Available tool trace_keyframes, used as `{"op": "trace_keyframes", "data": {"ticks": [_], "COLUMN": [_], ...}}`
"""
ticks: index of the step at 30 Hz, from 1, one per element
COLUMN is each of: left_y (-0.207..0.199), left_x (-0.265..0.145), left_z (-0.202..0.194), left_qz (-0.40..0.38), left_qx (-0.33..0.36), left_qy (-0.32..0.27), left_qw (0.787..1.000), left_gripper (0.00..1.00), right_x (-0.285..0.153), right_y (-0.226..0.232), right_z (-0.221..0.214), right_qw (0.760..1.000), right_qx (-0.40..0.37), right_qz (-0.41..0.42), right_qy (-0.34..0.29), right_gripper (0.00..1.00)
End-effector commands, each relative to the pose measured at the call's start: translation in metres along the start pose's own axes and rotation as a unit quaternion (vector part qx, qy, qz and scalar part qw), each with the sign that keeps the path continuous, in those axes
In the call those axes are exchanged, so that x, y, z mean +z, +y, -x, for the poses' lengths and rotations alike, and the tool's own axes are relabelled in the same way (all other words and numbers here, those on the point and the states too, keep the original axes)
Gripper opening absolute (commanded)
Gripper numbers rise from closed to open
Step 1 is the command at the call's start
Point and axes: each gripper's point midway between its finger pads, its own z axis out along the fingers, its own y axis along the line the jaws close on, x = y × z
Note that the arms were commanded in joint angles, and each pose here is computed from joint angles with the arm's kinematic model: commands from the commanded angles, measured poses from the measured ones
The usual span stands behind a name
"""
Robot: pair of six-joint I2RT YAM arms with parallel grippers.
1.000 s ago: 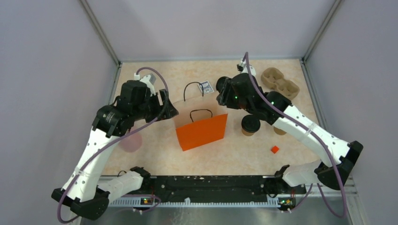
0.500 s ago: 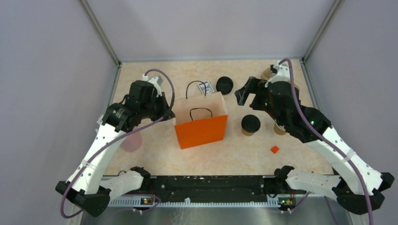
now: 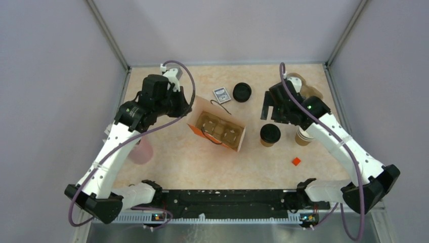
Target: Pack the takeout coffee
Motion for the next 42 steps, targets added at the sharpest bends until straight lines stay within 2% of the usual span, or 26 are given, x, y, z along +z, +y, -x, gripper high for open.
{"op": "trace_keyframes", "data": {"ticks": [1,3,6,9,11,16,18,21,27,32,33,34,38,42], "left_y": [0.010,0.010,0.002,-0.006,-0.006,0.007,0.011,0.013,0.009,0.004,0.004,0.004,0.001,0.001], "left_x": [-0.019,-0.021,-0.018,-0.014,-0.013,-0.014,-0.014,-0.017,-0.027,-0.033,-0.035,-0.036,-0.041,-0.040], "left_z": [0.019,0.014,0.000,-0.017,-0.021,-0.025,-0.028,-0.029,-0.017,-0.009,-0.007,-0.004,0.004,0.003], "left_qz": [0.046,0.048,0.030,0.010,0.009,0.038,0.048,0.053,0.047,0.037,0.038,0.040,0.035,0.032], "left_qx": [0.032,0.028,0.004,-0.026,-0.035,-0.025,-0.022,-0.017,-0.012,-0.005,-0.005,-0.006,-0.003,-0.005], "left_qy": [-0.013,0.009,0.054,0.095,0.099,0.097,0.103,0.101,0.076,0.056,0.051,0.044,0.024,0.020], "left_qw": [0.998,0.998,0.998,0.995,0.994,0.994,0.993,0.993,0.996,0.998,0.998,0.998,0.999,0.999], "left_gripper": [0.00,0.00,0.04,0.05,0.06,0.12,0.17,0.27,0.64,0.80,0.92,0.98,0.99,0.99], "right_x": [-0.006,0.003,0.017,0.032,0.041,0.061,0.066,0.071,0.078,0.078,0.078,0.078,0.077,0.082], "right_y": [-0.014,-0.011,-0.008,-0.009,-0.011,-0.005,0.002,0.001,-0.003,-0.009,-0.011,-0.012,-0.015,-0.016], "right_z": [0.004,-0.004,-0.017,-0.036,-0.049,-0.054,-0.053,-0.051,-0.060,-0.063,-0.062,-0.061,-0.057,-0.060], "right_qw": [0.999,0.996,0.996,0.994,0.992,0.991,0.989,0.989,0.985,0.983,0.983,0.982,0.981,0.980], "right_qx": [0.043,0.060,0.031,-0.008,-0.025,-0.055,-0.067,-0.077,-0.104,-0.121,-0.126,-0.129,-0.138,-0.143], "right_qz": [0.019,0.053,0.074,0.071,0.070,0.098,0.120,0.111,0.106,0.101,0.097,0.095,0.091,0.093], "right_qy": [0.021,0.035,0.050,0.084,0.100,0.070,0.062,0.062,0.085,0.095,0.095,0.097,0.101,0.103], "right_gripper": [0.91,0.87,0.86,0.92,0.95,0.94,0.92,0.89,0.90,0.94,0.94,0.94,0.95,0.90]}}
